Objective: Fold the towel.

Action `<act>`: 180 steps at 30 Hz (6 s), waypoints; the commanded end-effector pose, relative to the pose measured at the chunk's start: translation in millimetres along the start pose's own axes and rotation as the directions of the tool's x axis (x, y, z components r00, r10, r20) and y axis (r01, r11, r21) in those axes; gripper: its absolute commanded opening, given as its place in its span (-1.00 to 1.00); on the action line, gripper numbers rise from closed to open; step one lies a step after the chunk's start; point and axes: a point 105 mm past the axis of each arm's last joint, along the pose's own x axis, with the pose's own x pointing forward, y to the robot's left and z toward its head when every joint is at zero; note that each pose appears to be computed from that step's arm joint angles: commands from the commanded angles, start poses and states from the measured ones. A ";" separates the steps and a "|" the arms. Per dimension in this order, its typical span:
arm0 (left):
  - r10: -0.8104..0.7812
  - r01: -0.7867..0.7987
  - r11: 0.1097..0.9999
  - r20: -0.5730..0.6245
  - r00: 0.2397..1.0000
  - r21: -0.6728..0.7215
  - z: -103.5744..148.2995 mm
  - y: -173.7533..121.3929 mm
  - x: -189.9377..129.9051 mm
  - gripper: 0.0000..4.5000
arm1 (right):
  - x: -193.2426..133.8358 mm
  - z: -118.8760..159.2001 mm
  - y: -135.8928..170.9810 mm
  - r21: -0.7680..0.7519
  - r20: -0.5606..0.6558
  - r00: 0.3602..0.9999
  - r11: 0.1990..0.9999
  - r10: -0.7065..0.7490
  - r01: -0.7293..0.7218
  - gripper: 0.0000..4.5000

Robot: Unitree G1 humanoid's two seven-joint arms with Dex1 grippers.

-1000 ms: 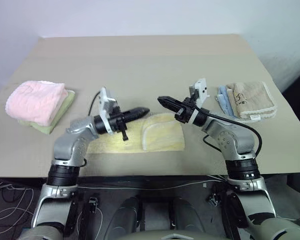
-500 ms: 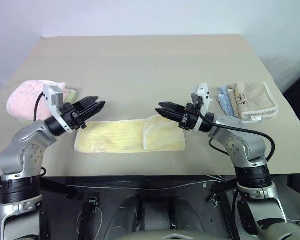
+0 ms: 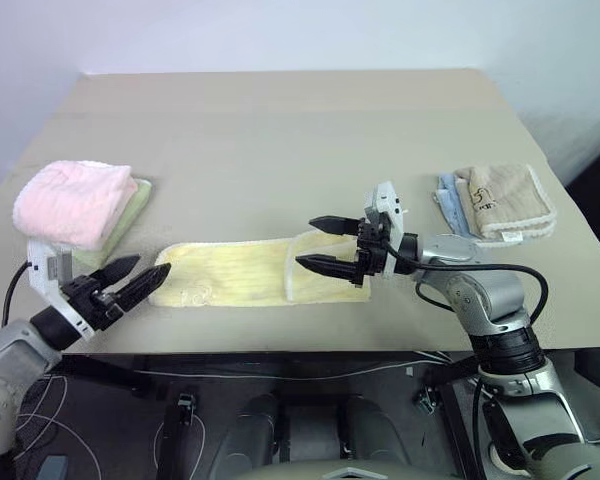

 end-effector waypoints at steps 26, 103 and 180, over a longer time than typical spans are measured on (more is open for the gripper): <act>0.234 -0.271 0.763 -0.140 0.962 -0.587 -48.8 11.0 7.3 1.00 | 2.0 -10.9 -10.5 -0.136 -0.092 0.995 0.990 -0.030 0.017 0.99; -0.638 0.502 0.764 -0.361 0.680 -0.405 6.1 -164.5 167.6 -1.00 | -114.8 20.3 -63.4 0.041 0.086 0.739 0.744 -0.668 0.667 1.00; -0.635 0.693 0.667 -0.278 0.721 0.273 -68.0 -99.8 140.9 -0.30 | -8.7 -46.8 -34.7 0.172 -0.043 0.944 0.928 -0.327 0.330 0.13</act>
